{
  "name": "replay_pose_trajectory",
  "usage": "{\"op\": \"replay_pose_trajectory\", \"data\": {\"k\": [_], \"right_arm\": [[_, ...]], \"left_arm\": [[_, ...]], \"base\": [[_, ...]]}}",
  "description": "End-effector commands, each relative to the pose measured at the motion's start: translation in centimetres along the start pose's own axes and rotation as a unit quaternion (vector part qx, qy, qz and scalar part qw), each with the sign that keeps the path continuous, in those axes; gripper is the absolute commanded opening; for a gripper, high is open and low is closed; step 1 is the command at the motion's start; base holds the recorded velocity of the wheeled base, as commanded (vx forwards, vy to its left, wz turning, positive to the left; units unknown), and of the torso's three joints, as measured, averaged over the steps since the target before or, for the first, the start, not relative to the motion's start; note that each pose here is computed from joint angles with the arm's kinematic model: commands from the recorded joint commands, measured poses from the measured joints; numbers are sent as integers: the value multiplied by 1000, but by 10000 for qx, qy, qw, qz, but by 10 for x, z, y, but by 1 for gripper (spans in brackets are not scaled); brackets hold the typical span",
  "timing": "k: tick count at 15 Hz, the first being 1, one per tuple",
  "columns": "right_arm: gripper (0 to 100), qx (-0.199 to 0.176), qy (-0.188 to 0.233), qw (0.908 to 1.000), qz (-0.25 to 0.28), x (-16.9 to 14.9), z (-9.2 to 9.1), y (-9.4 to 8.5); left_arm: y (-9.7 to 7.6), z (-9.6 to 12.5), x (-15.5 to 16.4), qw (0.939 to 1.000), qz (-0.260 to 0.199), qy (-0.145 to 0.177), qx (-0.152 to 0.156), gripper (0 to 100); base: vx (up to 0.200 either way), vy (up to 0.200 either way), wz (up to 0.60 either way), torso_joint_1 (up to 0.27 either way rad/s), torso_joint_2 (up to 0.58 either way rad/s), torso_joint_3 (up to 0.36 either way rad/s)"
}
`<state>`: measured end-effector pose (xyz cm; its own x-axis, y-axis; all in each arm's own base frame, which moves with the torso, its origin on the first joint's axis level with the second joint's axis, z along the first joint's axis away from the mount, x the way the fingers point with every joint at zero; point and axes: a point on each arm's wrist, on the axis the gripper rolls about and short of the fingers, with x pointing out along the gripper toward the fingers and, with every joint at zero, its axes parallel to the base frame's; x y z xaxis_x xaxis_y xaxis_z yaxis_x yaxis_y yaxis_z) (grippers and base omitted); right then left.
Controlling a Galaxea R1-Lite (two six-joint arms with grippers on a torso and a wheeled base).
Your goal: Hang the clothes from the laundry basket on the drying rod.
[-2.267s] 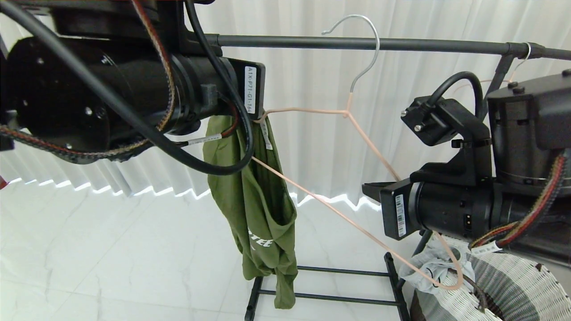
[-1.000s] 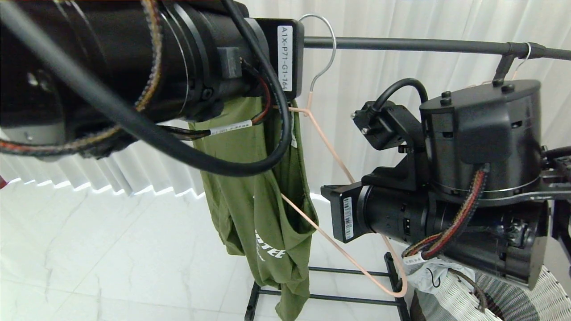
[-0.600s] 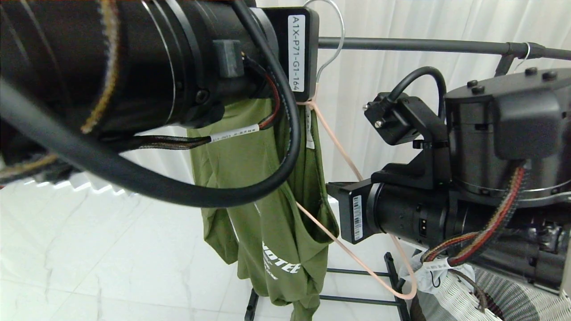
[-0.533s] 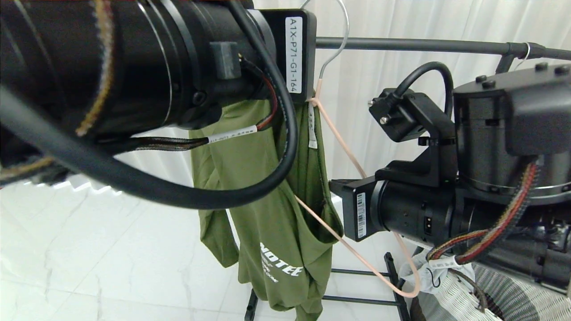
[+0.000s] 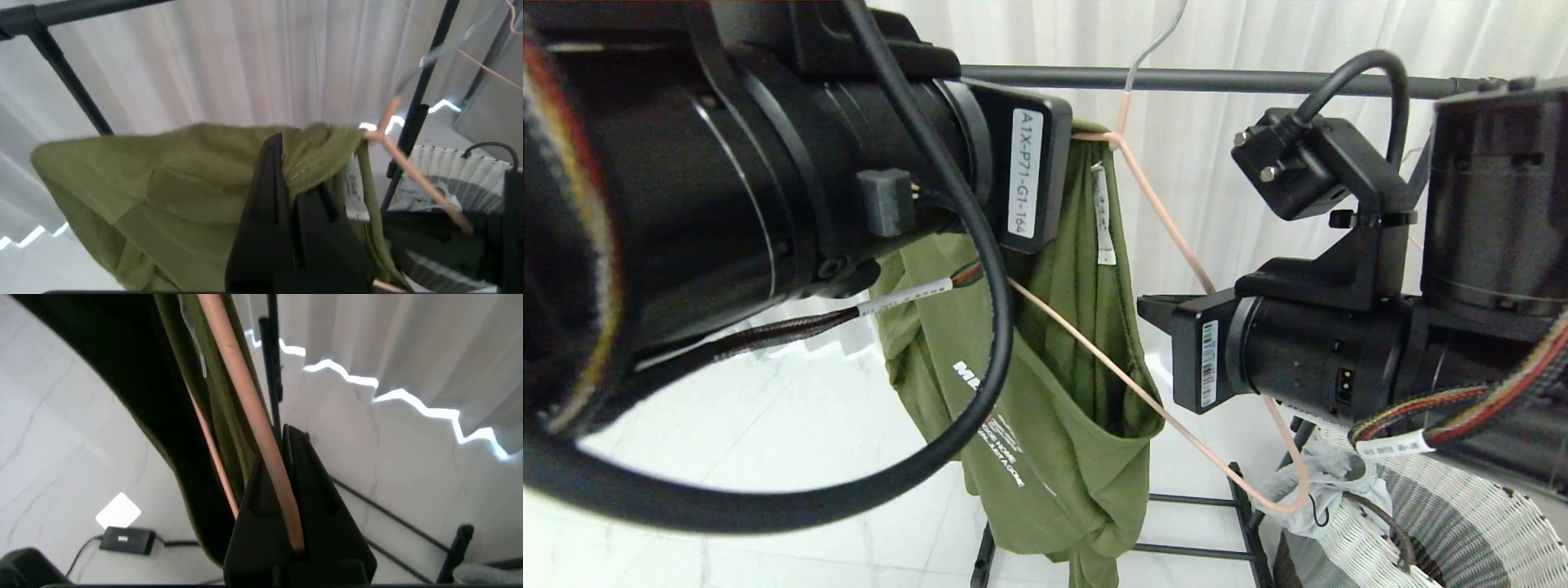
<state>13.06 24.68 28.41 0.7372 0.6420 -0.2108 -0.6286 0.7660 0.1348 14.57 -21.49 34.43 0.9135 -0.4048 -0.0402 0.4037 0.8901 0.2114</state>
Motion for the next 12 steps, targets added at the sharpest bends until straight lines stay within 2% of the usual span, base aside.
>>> {"op": "replay_pose_trajectory", "data": {"k": [1,3,5,6,9,12], "right_arm": [[0,-42,-81,10000,24,-3,3,0],[0,-120,-136,9998,42,-6,5,-1],[0,-147,-169,9997,64,-8,7,0],[0,-159,-171,9997,103,-10,7,1],[0,-184,-161,9995,185,-10,5,6],[0,-198,-327,9990,232,-7,7,9]], "left_arm": [[3,-12,-8,9996,-23,8,294,0],[0,-19,-6,9983,-230,-242,475,0],[-4,-24,-2,9953,-276,-460,812,0],[-6,-23,0,9943,-274,-532,886,0],[-10,-19,5,9936,-358,-671,833,0],[-10,-17,2,9933,-422,-725,791,0]], "base": [[0,0,0,0,0,0],[0,0,0,0,0,0],[0,0,0,0,0,0],[0,0,0,0,0,0],[0,0,0,0,0,0],[0,0,0,0,0,0]]}}
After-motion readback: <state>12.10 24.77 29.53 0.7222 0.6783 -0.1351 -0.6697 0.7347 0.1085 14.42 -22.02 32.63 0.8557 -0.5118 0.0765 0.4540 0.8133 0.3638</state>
